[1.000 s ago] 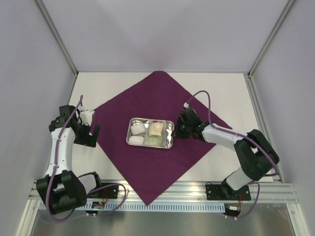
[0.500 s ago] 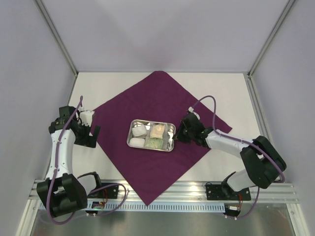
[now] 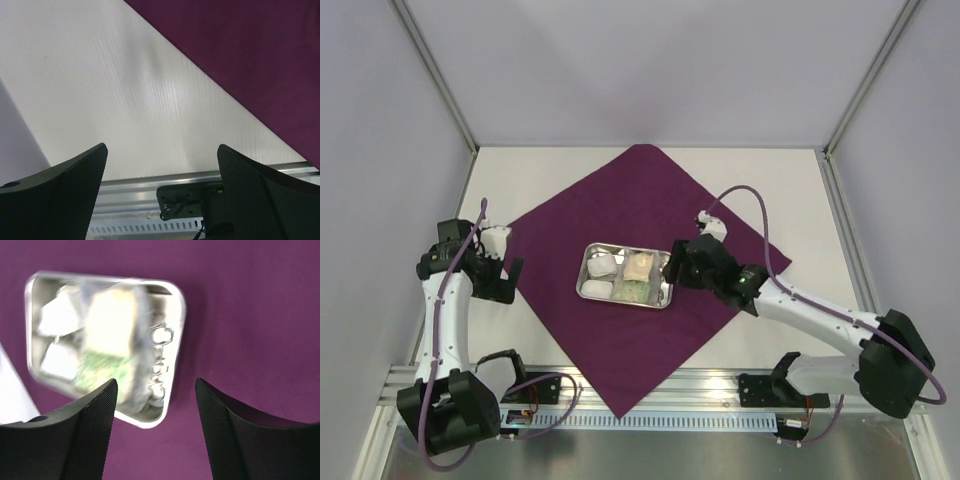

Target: Prepare the surgical pack

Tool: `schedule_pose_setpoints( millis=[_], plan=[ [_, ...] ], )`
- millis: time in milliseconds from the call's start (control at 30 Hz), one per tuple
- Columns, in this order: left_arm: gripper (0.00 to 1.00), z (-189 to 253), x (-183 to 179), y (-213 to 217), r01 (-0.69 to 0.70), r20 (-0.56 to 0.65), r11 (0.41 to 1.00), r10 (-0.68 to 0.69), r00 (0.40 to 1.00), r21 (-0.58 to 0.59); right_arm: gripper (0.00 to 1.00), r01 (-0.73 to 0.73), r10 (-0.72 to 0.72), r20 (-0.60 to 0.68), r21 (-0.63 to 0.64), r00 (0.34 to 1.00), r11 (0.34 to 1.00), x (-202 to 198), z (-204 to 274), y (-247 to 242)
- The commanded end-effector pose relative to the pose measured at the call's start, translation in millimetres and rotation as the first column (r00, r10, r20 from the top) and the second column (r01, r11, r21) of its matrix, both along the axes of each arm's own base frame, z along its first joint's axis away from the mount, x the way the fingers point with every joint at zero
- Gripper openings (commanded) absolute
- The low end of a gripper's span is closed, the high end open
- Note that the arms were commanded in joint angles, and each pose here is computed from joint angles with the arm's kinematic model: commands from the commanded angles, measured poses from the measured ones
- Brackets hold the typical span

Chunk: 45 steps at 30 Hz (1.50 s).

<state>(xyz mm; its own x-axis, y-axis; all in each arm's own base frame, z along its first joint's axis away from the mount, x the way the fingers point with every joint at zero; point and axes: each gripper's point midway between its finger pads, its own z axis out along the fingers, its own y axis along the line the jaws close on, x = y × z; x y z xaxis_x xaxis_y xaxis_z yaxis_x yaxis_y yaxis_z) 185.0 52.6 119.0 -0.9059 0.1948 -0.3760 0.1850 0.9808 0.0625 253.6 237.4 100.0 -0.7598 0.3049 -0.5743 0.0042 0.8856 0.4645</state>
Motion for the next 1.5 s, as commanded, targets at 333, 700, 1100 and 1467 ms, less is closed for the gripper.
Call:
schedule_pose_setpoints(
  millis=[333, 700, 1100, 1467],
  plan=[
    [1.00, 14.4, -30.7, -0.2, -0.002, -0.013, 0.999, 0.003, 1.000, 0.041, 0.74, -0.697, 0.773, 0.071, -0.386, 0.630, 0.604, -197.7, 2.3, 129.5],
    [1.00, 25.4, -46.4, -6.4, 0.022, 0.021, 0.999, -0.023, 1.000, 0.049, 0.69, -0.797, 0.861, -0.052, -0.408, 0.506, 0.444, -278.0, -56.4, 155.1],
    [1.00, 27.7, -54.1, -14.0, 0.036, 0.049, 0.999, -0.037, 0.998, 0.031, 0.58, -0.720, 0.794, -0.142, -0.537, 0.590, 0.439, -258.5, -104.9, 120.6],
    [1.00, 25.8, -52.8, -14.2, 0.037, 0.053, 0.999, -0.038, 0.998, 0.030, 0.02, -0.693, 0.766, -0.099, -0.511, 0.635, 0.508, -234.2, -101.1, 121.6]
  ],
)
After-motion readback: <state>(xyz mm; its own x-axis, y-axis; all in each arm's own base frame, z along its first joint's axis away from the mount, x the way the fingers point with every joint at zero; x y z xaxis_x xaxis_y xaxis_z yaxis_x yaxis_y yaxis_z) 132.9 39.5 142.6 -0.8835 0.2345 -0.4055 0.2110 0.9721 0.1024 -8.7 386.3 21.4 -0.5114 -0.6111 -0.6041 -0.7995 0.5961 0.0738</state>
